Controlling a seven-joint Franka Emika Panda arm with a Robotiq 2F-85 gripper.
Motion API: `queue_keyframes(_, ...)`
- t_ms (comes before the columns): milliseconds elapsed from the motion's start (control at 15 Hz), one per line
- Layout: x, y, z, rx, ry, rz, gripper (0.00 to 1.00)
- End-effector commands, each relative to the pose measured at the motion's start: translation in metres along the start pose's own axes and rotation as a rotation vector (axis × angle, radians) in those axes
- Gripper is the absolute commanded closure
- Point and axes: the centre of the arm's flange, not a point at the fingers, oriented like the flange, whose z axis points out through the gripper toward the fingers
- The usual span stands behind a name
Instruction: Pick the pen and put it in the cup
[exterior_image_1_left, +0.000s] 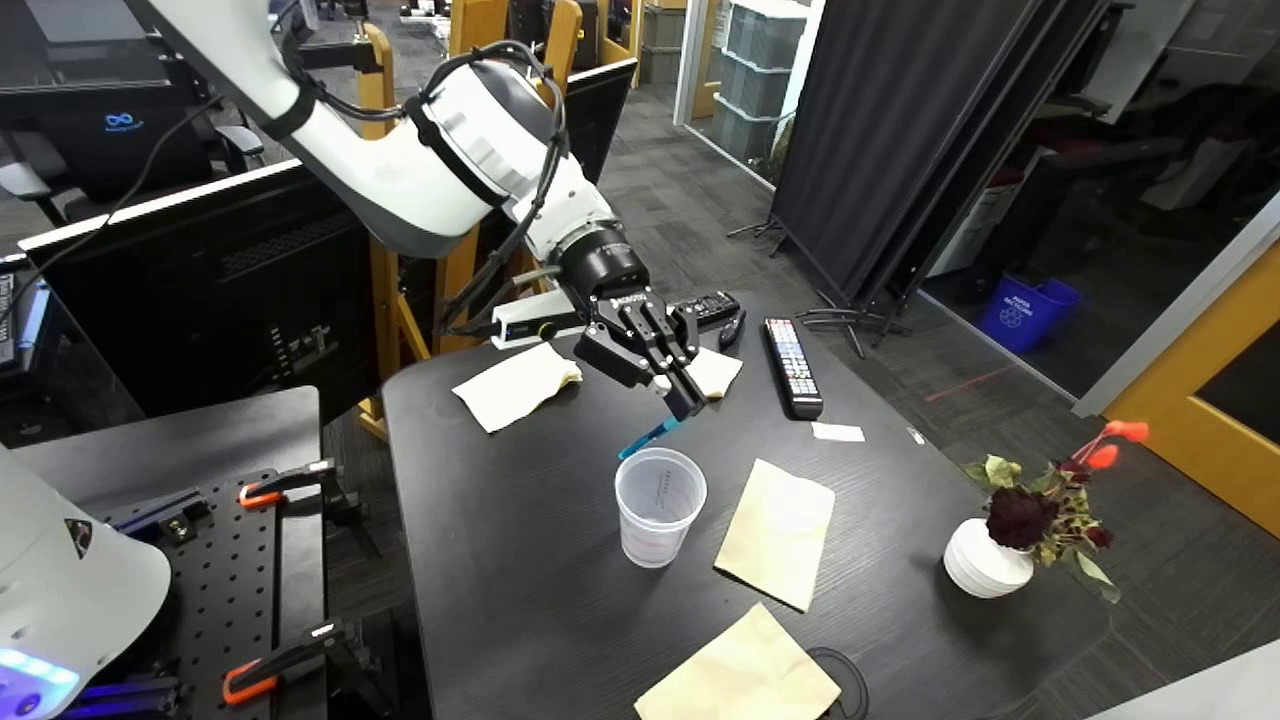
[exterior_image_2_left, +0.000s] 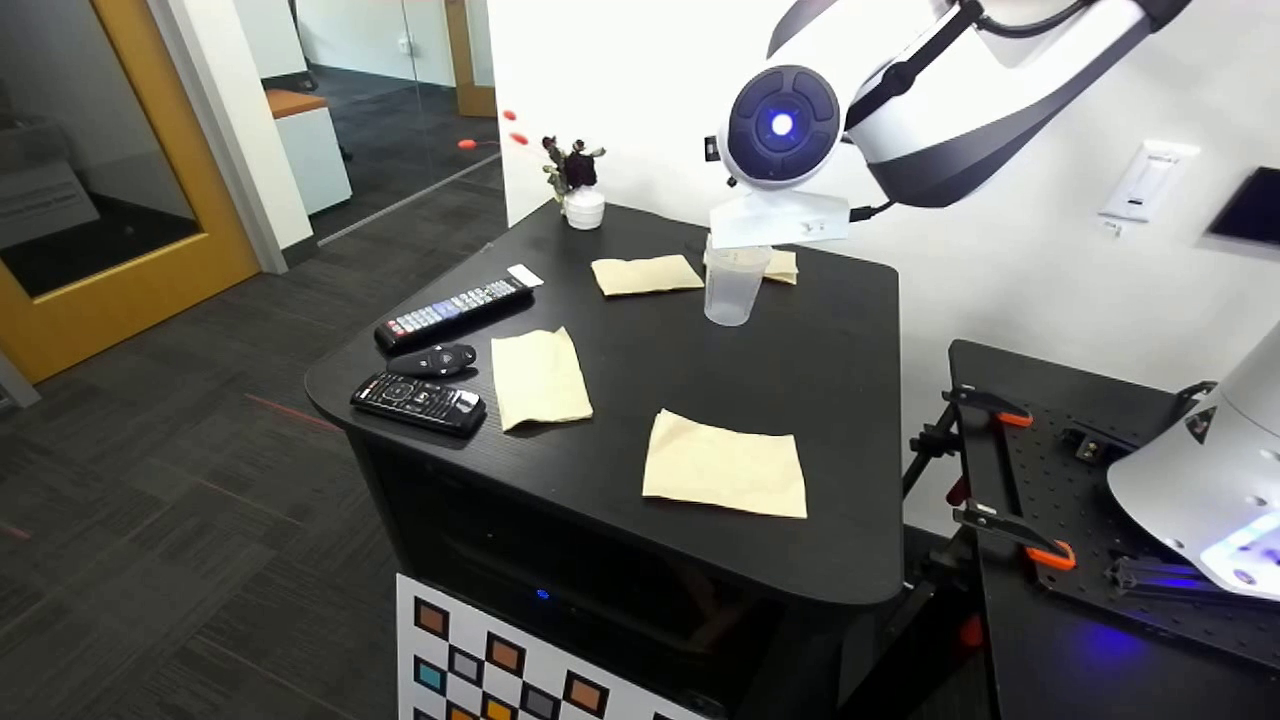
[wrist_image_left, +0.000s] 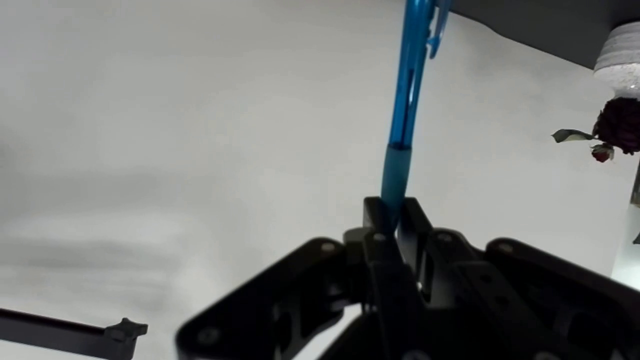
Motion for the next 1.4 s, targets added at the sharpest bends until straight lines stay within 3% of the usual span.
queue_keyframes(0,0.009,-0.013,0.014,-0.027,0.026,0.04,0.97)
queue_keyframes(533,0.027,-0.035,0.049,-0.052,0.029,0.055,0.97)
queue_keyframes(1333,-0.007,-0.052,0.055,-0.069,0.008,-0.008,0.97)
